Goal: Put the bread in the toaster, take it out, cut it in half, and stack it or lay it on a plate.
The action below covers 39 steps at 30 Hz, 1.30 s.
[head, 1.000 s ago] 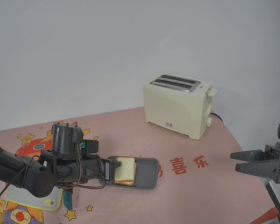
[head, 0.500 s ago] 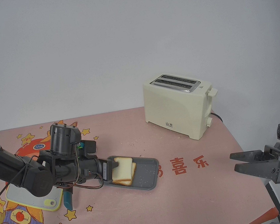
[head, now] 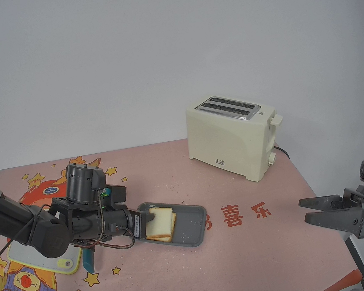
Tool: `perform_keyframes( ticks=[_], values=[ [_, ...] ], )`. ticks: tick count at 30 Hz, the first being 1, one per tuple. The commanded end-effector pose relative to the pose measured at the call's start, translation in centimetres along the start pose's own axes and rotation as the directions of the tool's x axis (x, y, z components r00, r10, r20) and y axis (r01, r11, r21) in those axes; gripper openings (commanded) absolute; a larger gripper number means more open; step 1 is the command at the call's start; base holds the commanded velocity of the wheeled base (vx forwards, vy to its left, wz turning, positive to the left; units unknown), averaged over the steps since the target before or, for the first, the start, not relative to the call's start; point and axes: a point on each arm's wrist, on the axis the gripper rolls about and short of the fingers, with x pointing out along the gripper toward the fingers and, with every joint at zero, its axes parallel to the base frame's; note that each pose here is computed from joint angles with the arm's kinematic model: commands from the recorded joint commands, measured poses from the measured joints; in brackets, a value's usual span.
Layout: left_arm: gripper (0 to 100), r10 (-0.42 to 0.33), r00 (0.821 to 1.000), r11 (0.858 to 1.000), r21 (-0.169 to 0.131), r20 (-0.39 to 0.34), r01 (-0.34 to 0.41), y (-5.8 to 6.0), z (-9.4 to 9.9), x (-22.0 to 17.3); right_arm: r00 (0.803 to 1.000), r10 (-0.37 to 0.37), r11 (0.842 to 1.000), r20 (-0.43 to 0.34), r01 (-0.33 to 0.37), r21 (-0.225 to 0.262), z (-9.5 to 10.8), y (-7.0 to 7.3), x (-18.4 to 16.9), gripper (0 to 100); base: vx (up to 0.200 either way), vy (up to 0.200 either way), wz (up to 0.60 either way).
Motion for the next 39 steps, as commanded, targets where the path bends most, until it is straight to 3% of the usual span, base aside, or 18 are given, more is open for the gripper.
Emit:
perform_keyframes(
  ticks=[1, 11, 28, 34, 39],
  values=[
    [100, -0.005, 1.000, 1.000, 0.003, 0.004, 0.005, -0.2, 0.0, -0.2, 1.000, -0.001, 1.000, -0.005, 0.001, 0.003, -0.1, -0.1, 0.1, 100, 0.000, 0.000, 0.00],
    [100, -0.014, 1.000, 1.000, 0.011, 0.007, 0.013, -0.6, 0.0, -0.3, 1.000, -0.001, 1.000, -0.005, 0.001, 0.003, -0.1, -0.1, 0.1, 100, 0.000, 0.000, 0.00],
    [100, -0.037, 0.995, 0.999, 0.040, 0.093, 0.033, -1.2, 0.4, -0.4, 1.000, -0.001, 1.000, -0.005, 0.001, 0.003, -0.1, -0.1, 0.1, 100, 0.000, 0.000, 0.00],
    [100, -0.053, 0.980, 0.997, 0.062, 0.194, 0.042, -2.0, 1.6, -3.1, 1.000, -0.001, 1.000, -0.005, 0.001, 0.003, -0.1, -0.1, 0.1, 100, 0.000, 0.000, 0.00],
    [100, -0.071, 0.944, 0.994, 0.098, 0.322, 0.041, -3.1, 2.9, -7.5, 1.000, -0.001, 1.000, -0.005, 0.001, 0.003, -0.1, -0.1, 0.1, 100, 0.000, 0.000, 0.00]
  ],
)
